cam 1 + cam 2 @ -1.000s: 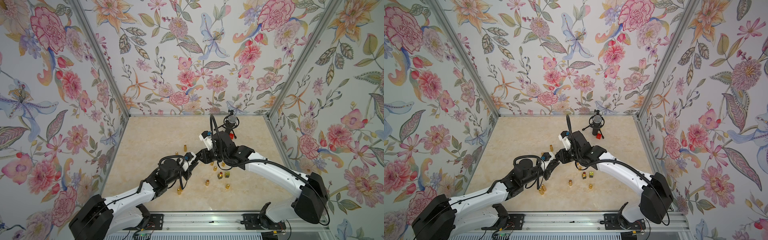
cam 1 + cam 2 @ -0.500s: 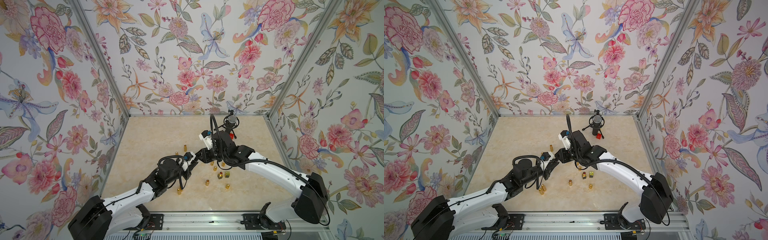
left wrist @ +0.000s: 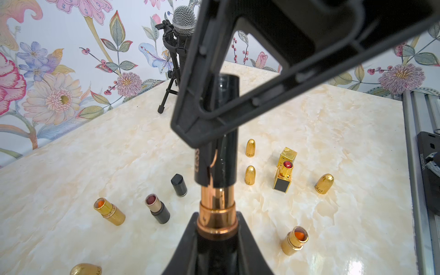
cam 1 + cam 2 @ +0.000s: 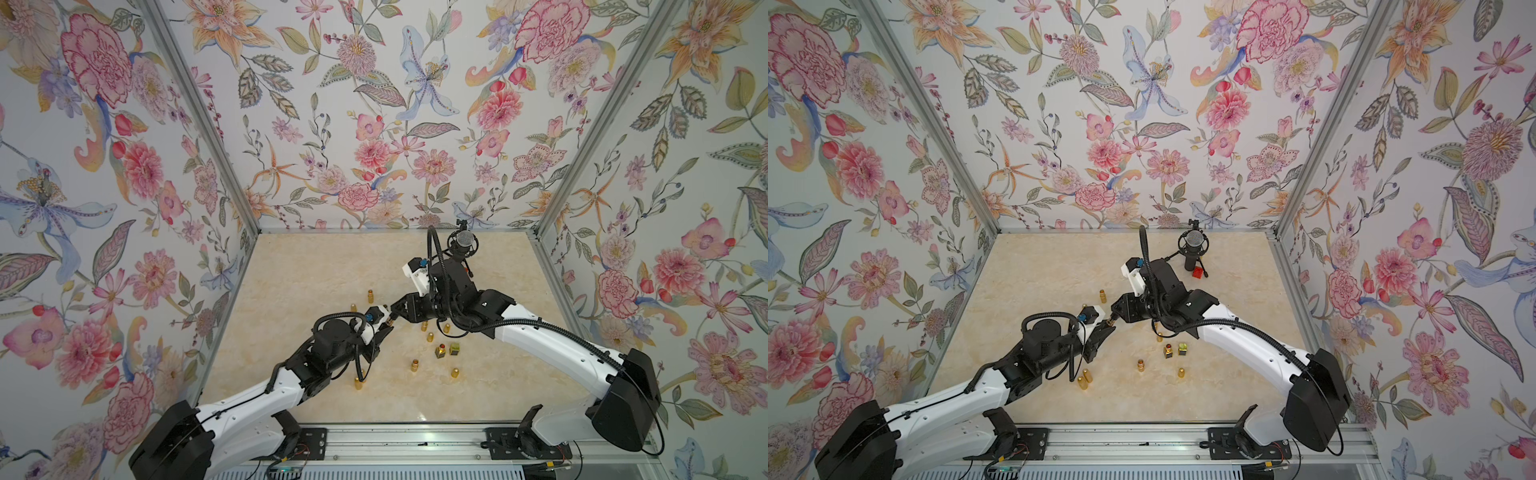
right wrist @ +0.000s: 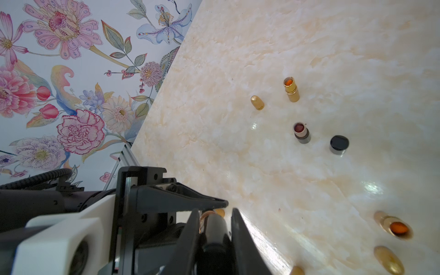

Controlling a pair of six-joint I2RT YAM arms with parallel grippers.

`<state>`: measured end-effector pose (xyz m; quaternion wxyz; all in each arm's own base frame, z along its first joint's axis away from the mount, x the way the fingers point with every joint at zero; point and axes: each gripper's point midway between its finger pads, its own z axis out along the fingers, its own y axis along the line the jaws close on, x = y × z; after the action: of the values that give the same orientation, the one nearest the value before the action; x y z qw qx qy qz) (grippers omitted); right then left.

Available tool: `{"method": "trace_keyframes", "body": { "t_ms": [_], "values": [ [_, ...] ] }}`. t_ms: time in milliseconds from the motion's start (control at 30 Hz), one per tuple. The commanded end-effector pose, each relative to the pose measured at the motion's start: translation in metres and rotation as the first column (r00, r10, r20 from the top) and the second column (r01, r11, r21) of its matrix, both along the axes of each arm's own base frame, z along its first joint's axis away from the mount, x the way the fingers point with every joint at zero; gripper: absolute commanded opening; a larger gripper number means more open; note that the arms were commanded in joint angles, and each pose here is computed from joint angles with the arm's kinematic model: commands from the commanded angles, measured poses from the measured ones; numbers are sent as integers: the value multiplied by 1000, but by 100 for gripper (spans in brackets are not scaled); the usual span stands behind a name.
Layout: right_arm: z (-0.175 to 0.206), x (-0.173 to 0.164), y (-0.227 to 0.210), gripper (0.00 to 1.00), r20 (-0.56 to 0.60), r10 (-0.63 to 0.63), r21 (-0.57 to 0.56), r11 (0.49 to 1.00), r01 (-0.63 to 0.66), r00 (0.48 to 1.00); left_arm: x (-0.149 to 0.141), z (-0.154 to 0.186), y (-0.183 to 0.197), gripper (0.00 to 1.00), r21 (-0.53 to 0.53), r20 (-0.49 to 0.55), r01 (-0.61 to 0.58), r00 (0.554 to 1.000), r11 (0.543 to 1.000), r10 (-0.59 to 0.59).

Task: Open the lipstick cap
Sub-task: Open the cover of the lipstick, then place the cover at the center of the board.

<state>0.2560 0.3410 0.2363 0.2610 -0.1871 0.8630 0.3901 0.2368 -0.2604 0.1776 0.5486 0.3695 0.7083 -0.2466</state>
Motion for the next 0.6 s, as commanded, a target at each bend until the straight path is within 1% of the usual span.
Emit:
{"method": "trace_keyframes", "body": {
  "t_ms": [0, 100, 267, 333, 433, 567],
  "values": [
    [32, 14, -11, 22, 57, -62, 64, 996, 59, 996, -3, 2, 9, 3, -20, -5, -25, 1000, 999, 25],
    [33, 17, -16, 22, 61, -75, 68, 995, 71, 995, -5, 4, 16, 4, -35, -7, -53, 999, 998, 53],
    [35, 16, -11, 22, 63, -58, 97, 994, 51, 996, -5, 1, 24, 4, -39, -9, -87, 996, 995, 87],
    [31, 17, -10, 22, 65, -60, 90, 994, 54, 996, -4, 3, 26, 4, -49, -12, -102, 995, 994, 102],
    [8, 19, -13, 22, 95, -79, 14, 997, 78, 992, -4, 8, 30, 4, -87, -8, -124, 992, 989, 124],
    [-33, 19, -13, 22, 185, -81, -151, 982, 110, 979, -4, 12, 37, 4, -117, -8, -160, 987, 980, 161]
  ]
}}
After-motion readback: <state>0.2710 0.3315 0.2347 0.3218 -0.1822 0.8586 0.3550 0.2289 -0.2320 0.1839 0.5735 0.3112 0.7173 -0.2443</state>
